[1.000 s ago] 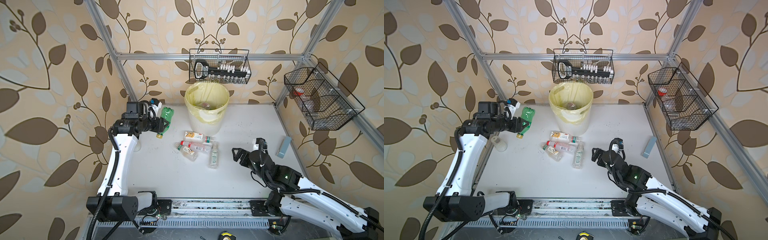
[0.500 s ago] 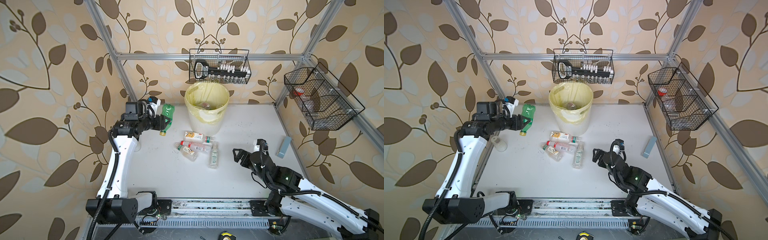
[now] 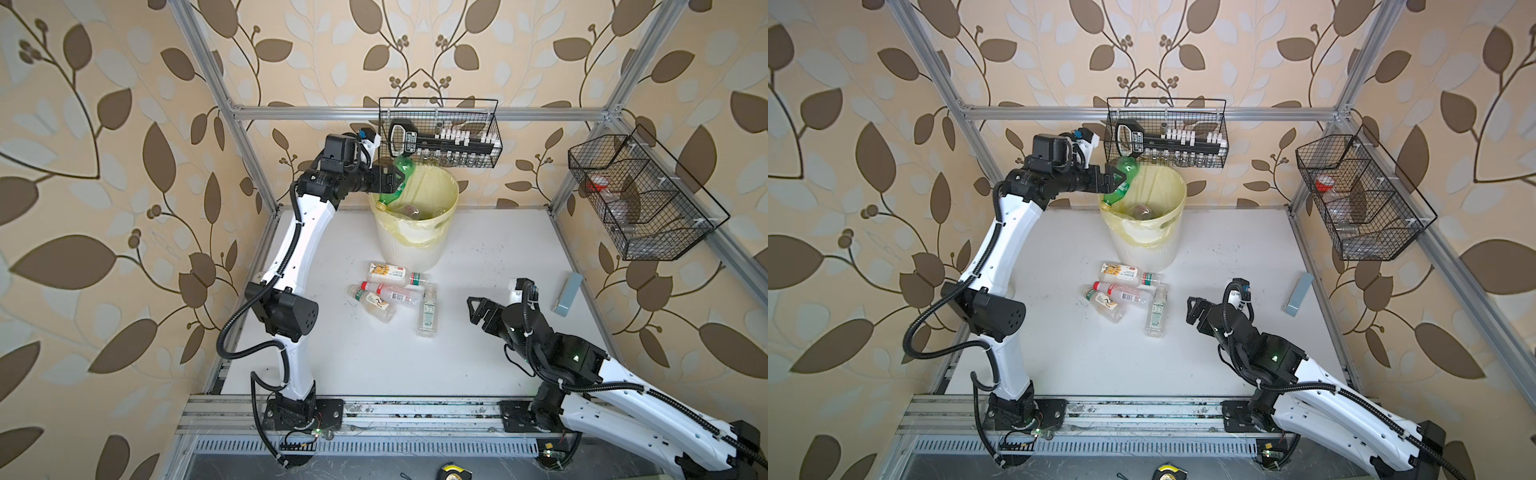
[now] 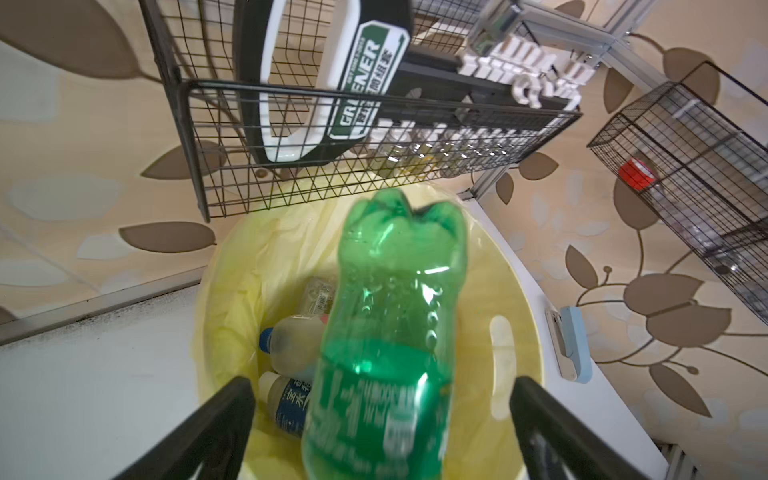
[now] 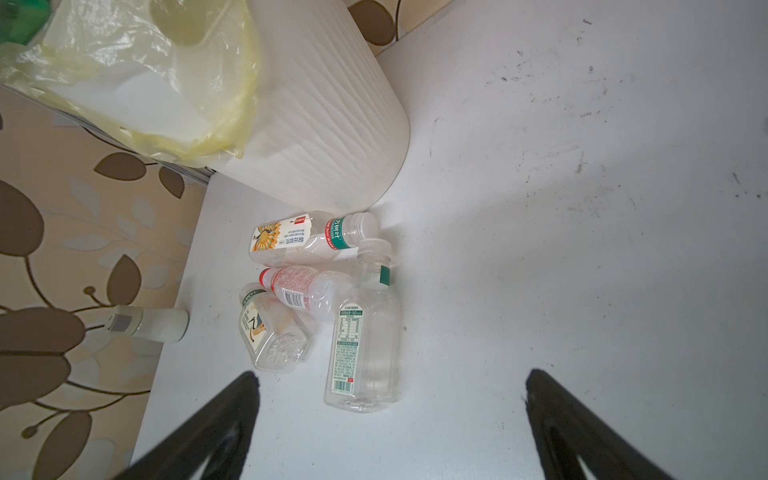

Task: Throw the plastic bottles in the bin
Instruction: 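Carry the green bottle with the left gripper over the yellow bin, then open the left gripper to drop the green bottle into the bin, then withdraw the left gripper while the right gripper moves toward the upright clear bottle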

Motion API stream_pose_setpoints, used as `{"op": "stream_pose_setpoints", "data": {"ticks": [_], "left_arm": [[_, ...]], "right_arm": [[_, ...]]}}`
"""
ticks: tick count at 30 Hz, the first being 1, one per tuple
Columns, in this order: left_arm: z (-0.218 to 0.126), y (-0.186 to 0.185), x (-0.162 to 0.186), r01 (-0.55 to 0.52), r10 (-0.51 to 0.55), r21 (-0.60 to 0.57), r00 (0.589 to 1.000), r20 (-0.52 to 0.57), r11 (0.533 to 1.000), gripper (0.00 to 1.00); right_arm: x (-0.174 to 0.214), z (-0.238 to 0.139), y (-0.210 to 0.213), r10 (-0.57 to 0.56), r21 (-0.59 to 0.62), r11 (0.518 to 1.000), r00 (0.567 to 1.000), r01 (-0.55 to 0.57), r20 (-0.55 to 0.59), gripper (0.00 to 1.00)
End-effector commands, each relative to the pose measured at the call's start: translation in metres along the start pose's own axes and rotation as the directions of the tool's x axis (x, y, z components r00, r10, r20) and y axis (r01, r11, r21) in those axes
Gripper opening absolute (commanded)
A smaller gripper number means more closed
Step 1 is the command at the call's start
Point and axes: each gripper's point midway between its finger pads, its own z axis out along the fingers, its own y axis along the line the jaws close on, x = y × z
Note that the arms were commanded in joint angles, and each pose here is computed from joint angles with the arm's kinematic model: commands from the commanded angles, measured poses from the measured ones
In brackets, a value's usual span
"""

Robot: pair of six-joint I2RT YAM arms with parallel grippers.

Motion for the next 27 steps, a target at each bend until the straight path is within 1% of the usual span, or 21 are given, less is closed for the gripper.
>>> {"op": "stream_pose_setpoints", "data": {"ticks": [1,6,10,14,15,17,20,22,25,27], "left_arm": [[-0.041,0.002,-0.031,0.009,0.0,-0.084,0.995,0.097,0.996,0.99],[-0.09,-0.019,-0.046,-0.061,0.076,-0.093,0.983,0.169,0.994,0.99],[-0.122,-0.029,-0.041,-0.108,0.128,-0.112,0.974,0.188,0.988,0.99],[-0.143,-0.025,-0.016,-0.147,0.173,-0.162,0.971,0.162,0.976,0.99],[-0.14,-0.019,0.0,-0.152,0.178,-0.18,0.975,0.135,0.972,0.99],[-0.15,-0.015,0.016,-0.172,0.2,-0.21,0.972,0.124,0.962,0.99],[-0.154,-0.001,0.045,-0.181,0.206,-0.262,0.976,0.073,0.948,0.99],[-0.154,0.007,0.065,-0.182,0.2,-0.281,0.979,0.037,0.942,0.99],[-0.151,0.016,0.094,-0.198,0.201,-0.281,0.979,-0.018,0.939,0.99],[-0.149,0.022,0.111,-0.236,0.226,-0.282,0.972,-0.067,0.93,0.99]], "right_arm": [[0.003,-0.002,-0.009,0.003,0.019,1.0,1.0,-0.003,-0.006,1.0],[0.007,0.001,-0.012,-0.009,0.027,1.0,1.0,0.01,-0.014,1.0],[0.011,0.008,-0.006,-0.032,0.027,0.999,0.999,0.032,-0.035,1.0],[0.013,0.012,-0.002,-0.052,0.046,0.997,0.997,0.055,-0.051,1.0],[0.013,0.013,-0.002,-0.054,0.051,0.997,0.997,0.057,-0.052,1.0],[0.015,0.014,0.001,-0.052,0.039,0.998,0.997,0.054,-0.053,1.0],[0.013,0.014,0.001,-0.02,0.022,1.0,0.999,0.02,-0.035,1.0],[0.016,0.015,0.005,0.001,-0.031,1.0,1.0,-0.002,-0.031,1.0],[0.023,0.02,0.01,0.066,-0.116,0.991,0.997,-0.071,-0.046,1.0],[0.024,0.023,0.005,0.079,-0.104,0.991,0.996,-0.083,-0.049,1.0]]}}
